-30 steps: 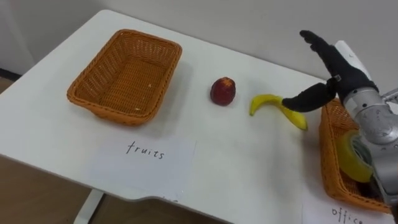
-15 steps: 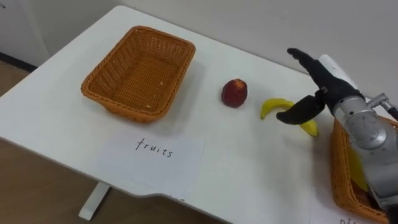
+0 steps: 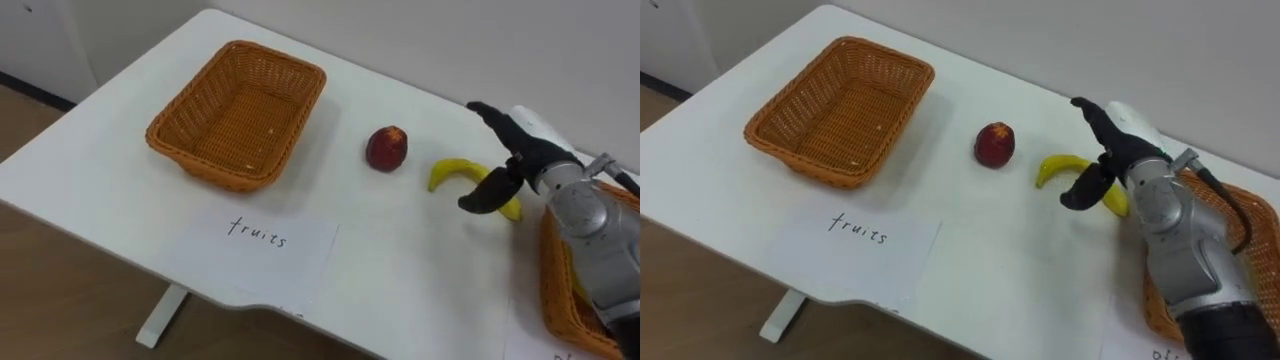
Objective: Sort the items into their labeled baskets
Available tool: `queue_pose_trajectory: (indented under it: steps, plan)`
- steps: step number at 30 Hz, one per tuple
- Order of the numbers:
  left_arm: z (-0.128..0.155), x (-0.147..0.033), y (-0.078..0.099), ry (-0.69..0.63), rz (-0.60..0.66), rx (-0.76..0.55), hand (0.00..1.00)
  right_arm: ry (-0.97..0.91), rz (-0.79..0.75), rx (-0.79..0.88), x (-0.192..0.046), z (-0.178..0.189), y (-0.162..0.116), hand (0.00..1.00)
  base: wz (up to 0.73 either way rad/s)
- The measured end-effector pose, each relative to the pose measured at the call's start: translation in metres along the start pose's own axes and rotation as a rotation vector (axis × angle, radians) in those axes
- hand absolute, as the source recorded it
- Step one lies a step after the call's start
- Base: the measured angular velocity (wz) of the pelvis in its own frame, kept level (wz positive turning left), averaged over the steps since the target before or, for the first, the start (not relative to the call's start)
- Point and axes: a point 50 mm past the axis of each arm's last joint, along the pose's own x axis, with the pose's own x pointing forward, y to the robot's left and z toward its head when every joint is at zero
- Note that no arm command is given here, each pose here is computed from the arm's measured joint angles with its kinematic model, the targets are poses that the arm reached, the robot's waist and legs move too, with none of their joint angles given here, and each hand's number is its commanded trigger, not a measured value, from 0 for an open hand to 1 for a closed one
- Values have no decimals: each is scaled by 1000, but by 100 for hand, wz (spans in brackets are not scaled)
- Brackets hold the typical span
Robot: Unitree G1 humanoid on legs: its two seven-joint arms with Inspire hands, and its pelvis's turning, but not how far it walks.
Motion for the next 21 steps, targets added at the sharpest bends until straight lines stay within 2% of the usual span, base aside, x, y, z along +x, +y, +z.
queue_pose_trajectory:
  steps: [15,21]
  plan:
    - [-1,1,5,16,-10,8,0,107,16,-95,1,-15,4,0,2]
    - [9,0,11,-21,3,13,0,141,13,-141,3,-16,4,0,11]
